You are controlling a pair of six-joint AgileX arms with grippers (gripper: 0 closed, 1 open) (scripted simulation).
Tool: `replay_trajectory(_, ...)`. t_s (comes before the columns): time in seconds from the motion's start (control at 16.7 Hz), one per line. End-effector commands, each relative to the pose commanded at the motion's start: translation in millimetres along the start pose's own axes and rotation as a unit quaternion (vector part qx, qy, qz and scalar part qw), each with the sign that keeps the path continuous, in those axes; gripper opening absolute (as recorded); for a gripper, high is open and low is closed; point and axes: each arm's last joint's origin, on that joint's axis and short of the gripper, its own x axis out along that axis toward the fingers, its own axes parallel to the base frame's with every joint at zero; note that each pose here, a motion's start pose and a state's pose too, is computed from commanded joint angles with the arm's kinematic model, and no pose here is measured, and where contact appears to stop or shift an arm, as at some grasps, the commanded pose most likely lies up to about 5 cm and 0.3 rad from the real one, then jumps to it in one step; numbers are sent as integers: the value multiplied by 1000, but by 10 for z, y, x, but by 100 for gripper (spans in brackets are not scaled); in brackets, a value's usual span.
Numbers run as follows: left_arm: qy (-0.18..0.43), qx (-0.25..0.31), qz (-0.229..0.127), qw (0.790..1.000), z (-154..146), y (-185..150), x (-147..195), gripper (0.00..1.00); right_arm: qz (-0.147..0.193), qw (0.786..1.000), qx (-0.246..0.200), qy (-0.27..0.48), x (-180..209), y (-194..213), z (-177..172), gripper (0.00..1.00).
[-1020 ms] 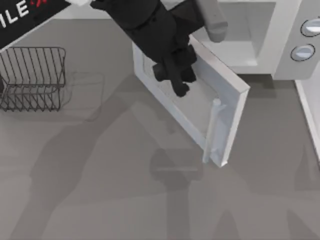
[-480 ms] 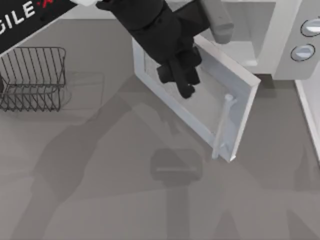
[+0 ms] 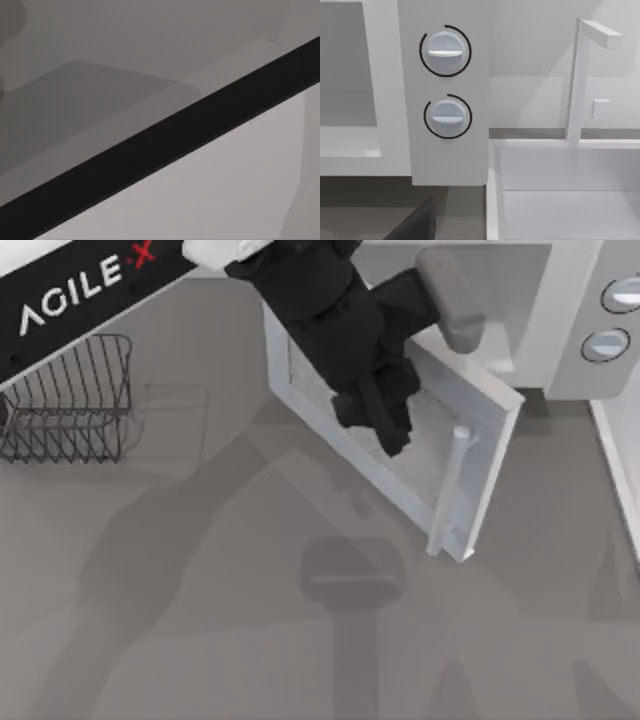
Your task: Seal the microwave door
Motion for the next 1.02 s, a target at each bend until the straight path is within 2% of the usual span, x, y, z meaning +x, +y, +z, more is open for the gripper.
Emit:
replay_trajectory(0.18,-30,15,31,999,95,-4,-171,0,0,1000,0,0,0,0,0,100)
replay_trajectory(0.36,-31,16,32,999,98,-3,-177,0,0,1000,0,0,0,0,0,100)
replay_trajectory(0.48,-30,15,30,999,88,0,-181,0,0,1000,0,0,0,0,0,100)
replay_trajectory(0.78,-34,54,3,998,209,-328,-348,0,0,1000,0,0,0,0,0,100)
replay_trajectory(1.02,-23,47,-8,999,230,-328,-237,0,0,1000,0,0,0,0,0,100)
